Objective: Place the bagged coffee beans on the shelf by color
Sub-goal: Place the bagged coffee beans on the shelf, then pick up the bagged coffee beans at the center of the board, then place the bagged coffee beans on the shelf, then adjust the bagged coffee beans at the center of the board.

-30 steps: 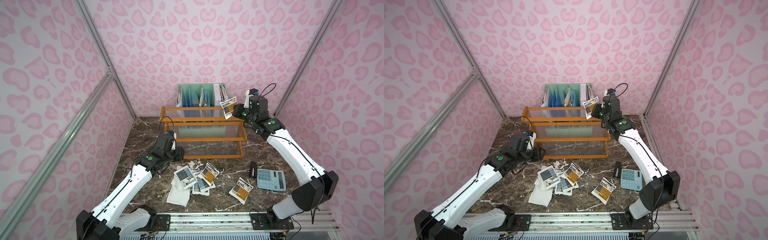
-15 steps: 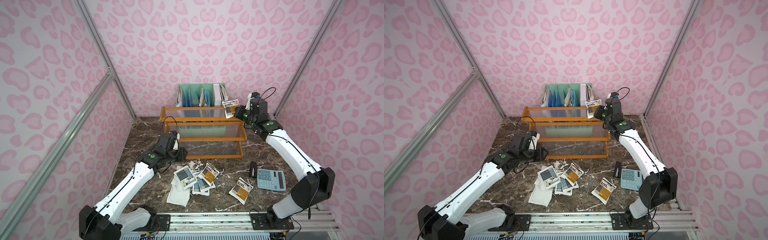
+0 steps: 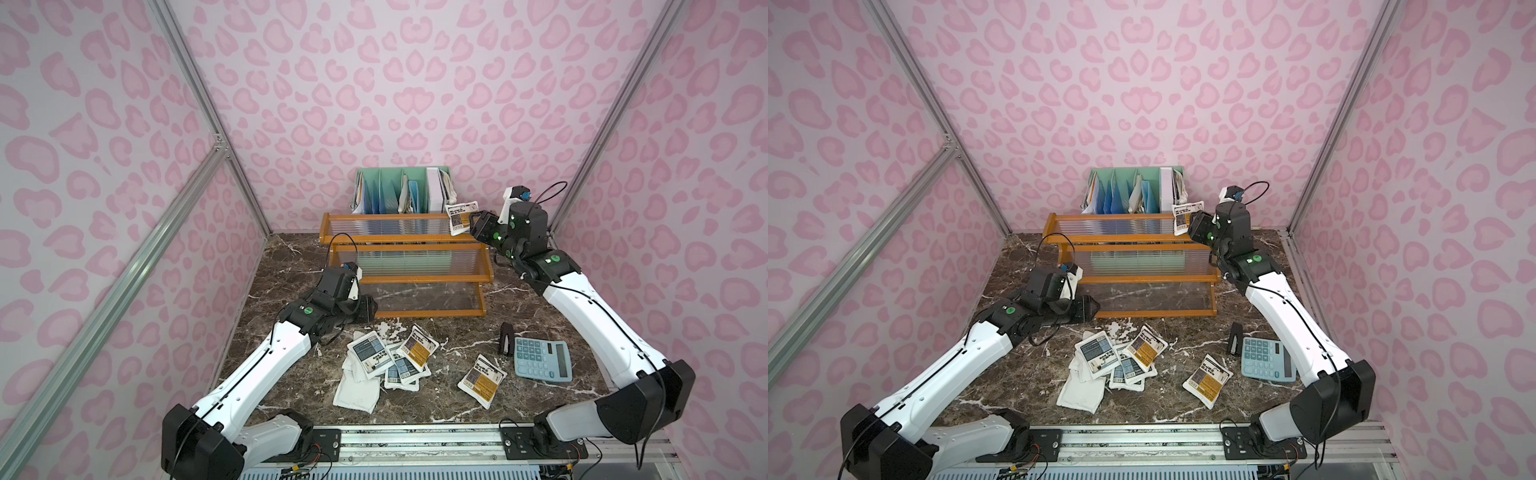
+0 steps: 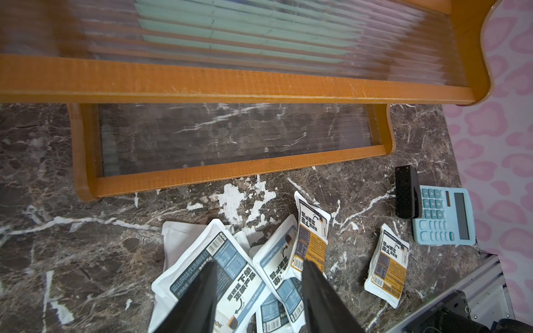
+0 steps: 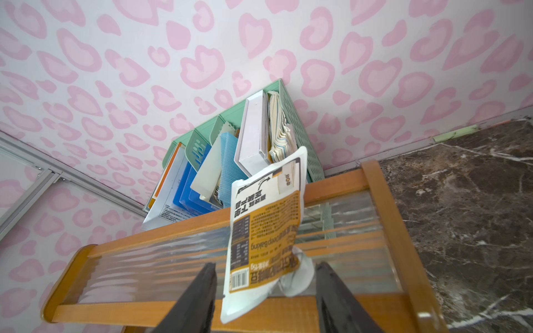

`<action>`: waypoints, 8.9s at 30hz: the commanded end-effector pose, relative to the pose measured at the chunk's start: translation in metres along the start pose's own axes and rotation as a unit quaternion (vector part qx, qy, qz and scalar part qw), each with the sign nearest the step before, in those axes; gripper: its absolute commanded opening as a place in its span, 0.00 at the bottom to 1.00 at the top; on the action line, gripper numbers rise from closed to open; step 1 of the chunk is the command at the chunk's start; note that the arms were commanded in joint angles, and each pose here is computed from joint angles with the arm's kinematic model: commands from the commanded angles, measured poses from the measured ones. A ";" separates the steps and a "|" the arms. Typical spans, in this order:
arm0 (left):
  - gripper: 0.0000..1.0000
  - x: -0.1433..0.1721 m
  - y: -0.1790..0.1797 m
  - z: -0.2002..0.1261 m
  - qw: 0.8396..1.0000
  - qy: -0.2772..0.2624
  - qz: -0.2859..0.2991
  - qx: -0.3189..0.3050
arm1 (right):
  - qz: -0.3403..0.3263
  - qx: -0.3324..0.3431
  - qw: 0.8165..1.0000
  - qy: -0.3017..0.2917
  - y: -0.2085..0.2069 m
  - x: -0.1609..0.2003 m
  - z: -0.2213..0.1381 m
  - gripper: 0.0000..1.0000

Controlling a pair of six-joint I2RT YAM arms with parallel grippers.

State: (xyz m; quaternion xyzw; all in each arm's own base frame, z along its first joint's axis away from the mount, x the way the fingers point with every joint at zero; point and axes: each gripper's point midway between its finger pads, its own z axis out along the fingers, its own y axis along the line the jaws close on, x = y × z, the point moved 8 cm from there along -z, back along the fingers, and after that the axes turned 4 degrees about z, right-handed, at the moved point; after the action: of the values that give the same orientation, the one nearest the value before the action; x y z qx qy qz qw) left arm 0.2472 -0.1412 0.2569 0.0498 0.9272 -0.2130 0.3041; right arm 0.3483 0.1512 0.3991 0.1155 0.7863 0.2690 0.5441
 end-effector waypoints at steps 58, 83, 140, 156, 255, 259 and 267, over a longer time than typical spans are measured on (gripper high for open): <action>0.00 0.052 -0.057 0.114 0.936 0.281 0.110 0.182 | -0.084 -0.051 0.960 0.263 -0.059 0.265 -0.041 0.49; 0.00 -0.097 -0.065 -0.088 0.954 -0.248 -0.015 0.167 | -0.056 -0.351 0.934 0.032 0.086 0.119 -0.073 0.64; 0.49 -0.050 -0.004 -0.061 0.985 -0.163 -0.027 -0.040 | -0.076 -0.204 0.974 0.067 0.088 0.060 0.048 0.04; 0.51 -0.050 -0.005 -0.058 0.987 -0.153 -0.026 -0.032 | -0.098 -0.129 0.984 0.068 0.073 0.067 0.064 0.17; 0.69 0.020 -0.079 0.071 0.973 0.124 0.145 0.130 | 0.031 0.266 0.924 0.273 -0.105 0.244 -0.128 0.54; 0.70 0.035 -0.098 0.086 0.958 0.160 0.177 0.160 | 0.055 0.288 0.886 0.359 -0.127 0.275 -0.148 0.54; 0.68 0.053 -0.109 0.108 0.938 0.214 0.210 0.174 | 0.054 0.258 0.873 0.411 -0.145 0.305 -0.156 0.52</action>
State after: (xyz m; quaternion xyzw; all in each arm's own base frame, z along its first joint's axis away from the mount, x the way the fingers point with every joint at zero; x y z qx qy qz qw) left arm 0.2428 -0.2847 0.1892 0.3144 0.8956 -0.2822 0.1394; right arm 0.1087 0.1246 0.1241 0.1792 0.9718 0.0810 0.1300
